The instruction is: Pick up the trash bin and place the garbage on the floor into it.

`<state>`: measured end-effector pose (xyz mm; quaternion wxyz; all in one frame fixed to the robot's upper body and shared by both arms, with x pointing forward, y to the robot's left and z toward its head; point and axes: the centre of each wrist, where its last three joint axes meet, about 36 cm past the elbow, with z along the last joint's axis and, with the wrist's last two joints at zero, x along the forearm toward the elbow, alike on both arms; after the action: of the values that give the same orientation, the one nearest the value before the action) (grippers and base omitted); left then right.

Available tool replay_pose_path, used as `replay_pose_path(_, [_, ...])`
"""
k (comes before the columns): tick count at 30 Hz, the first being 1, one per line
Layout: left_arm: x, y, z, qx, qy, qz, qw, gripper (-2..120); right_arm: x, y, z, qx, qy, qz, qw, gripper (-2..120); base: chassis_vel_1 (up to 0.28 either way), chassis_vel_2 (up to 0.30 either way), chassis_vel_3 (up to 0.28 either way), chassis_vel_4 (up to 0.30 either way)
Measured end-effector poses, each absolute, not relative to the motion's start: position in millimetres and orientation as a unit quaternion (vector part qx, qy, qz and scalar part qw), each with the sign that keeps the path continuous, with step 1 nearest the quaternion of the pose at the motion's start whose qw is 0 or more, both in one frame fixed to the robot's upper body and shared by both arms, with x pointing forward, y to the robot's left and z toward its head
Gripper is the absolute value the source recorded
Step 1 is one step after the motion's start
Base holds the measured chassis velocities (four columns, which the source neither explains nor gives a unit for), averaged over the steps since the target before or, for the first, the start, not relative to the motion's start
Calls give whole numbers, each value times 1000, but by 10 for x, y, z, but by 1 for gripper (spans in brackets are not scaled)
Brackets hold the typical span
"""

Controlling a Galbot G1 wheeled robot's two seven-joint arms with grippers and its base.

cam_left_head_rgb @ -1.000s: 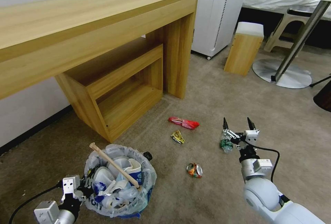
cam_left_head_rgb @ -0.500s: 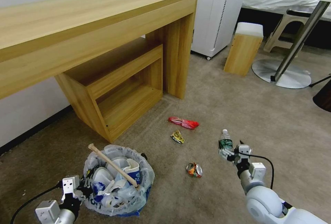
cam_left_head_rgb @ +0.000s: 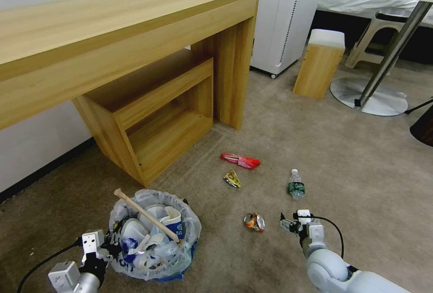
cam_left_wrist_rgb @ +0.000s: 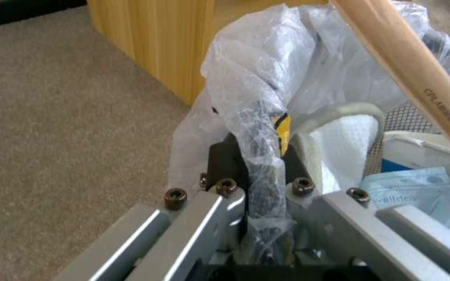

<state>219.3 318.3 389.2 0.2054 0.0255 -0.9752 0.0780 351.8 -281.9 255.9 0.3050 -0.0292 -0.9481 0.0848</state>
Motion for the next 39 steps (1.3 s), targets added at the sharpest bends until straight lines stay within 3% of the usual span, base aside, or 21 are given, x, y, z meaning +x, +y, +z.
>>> replay_pose_path(3, [2217, 3197, 3885, 24, -975, 78, 205, 3, 3538, -2790, 2490, -19, -949, 92, 301, 100, 0, 0, 0, 0])
replay_pose_path(6, [2237, 3210, 3881, 26, -975, 81, 205, 3, 3569, -2727, 2386, 46, -963, 117, 237, 100, 0, 0, 0, 0])
replay_pose_path(12, [2262, 3224, 3888, 29, -975, 83, 202, 3, 3563, -2636, 2306, 82, -962, 125, 227, 100, 0, 0, 0, 0])
replay_pose_path(35, [2282, 3255, 3880, 34, -975, 86, 202, 3, 3537, -2448, 1844, 76, -948, 144, 273, 100, 0, 0, 0, 0])
replay_pose_path(39, [2285, 3251, 3880, 34, -975, 86, 201, 3, 3548, -2438, 1759, 73, -947, 149, 274, 93, 0, 0, 0, 0])
